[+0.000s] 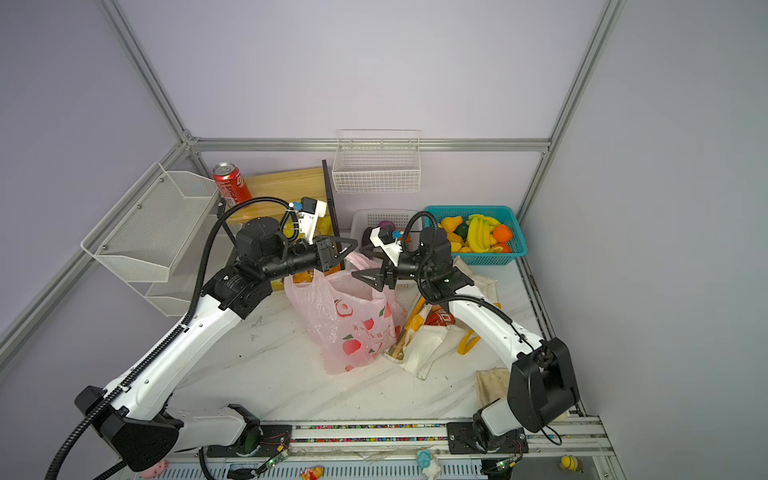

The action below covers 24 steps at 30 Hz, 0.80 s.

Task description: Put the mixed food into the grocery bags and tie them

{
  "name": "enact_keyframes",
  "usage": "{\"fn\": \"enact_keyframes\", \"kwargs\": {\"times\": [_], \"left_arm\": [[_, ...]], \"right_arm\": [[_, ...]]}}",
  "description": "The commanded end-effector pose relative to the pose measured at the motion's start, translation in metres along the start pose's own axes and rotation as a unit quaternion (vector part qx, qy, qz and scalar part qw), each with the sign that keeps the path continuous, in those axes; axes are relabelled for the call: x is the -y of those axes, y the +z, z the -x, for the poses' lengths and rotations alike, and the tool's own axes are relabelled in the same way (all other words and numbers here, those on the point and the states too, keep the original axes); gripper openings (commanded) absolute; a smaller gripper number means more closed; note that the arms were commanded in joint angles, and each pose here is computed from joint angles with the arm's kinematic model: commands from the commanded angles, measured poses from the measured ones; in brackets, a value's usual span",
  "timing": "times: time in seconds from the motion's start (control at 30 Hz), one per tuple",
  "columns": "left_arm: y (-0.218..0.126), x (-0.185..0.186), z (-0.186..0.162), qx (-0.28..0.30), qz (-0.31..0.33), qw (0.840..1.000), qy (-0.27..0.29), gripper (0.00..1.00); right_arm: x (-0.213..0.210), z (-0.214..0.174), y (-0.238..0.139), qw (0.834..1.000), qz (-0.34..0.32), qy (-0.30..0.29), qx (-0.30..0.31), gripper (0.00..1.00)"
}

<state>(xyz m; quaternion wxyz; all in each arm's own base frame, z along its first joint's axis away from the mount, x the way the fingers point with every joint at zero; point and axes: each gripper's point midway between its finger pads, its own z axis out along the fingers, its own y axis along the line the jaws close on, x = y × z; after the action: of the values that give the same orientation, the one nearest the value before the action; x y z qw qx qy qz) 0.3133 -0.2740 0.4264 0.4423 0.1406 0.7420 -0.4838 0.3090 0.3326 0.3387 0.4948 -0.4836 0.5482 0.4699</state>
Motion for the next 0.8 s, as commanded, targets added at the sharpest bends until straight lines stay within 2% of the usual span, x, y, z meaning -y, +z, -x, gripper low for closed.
{"fn": "enact_keyframes", "kwargs": {"times": [0.0, 0.2, 0.33, 0.4, 0.47, 0.57, 0.63, 0.77], "left_arm": [[-0.009, 0.020, 0.019, 0.022, -0.027, 0.999, 0.022, 0.00], [-0.014, 0.017, 0.024, 0.029, -0.012, 0.999, 0.029, 0.00], [-0.017, 0.009, 0.028, 0.038, 0.004, 0.999, 0.028, 0.00], [-0.018, 0.003, 0.029, 0.044, 0.016, 0.998, 0.029, 0.01], [-0.021, 0.000, 0.030, 0.050, 0.024, 0.998, 0.037, 0.16], [-0.030, -0.010, 0.031, 0.057, 0.063, 0.994, 0.065, 0.45], [-0.042, -0.022, 0.030, 0.064, 0.109, 0.988, 0.091, 0.56], [-0.090, -0.069, 0.020, 0.110, 0.259, 0.953, 0.113, 0.75]], "right_arm": [[-0.013, -0.001, 0.008, 0.997, 0.074, -0.009, 0.005, 0.55], [-0.008, -0.036, 0.010, 0.997, 0.075, 0.032, -0.003, 0.27], [-0.009, -0.040, 0.006, 0.997, 0.058, 0.048, 0.011, 0.18], [-0.005, -0.039, 0.005, 0.998, 0.036, 0.054, 0.017, 0.09], [0.002, -0.039, 0.003, 0.998, 0.009, 0.064, 0.022, 0.03], [0.011, -0.042, 0.001, 0.996, -0.027, 0.086, 0.027, 0.03], [0.015, -0.043, -0.001, 0.994, -0.045, 0.100, 0.029, 0.03], [0.020, -0.043, -0.007, 0.989, -0.076, 0.124, 0.036, 0.03]]}}
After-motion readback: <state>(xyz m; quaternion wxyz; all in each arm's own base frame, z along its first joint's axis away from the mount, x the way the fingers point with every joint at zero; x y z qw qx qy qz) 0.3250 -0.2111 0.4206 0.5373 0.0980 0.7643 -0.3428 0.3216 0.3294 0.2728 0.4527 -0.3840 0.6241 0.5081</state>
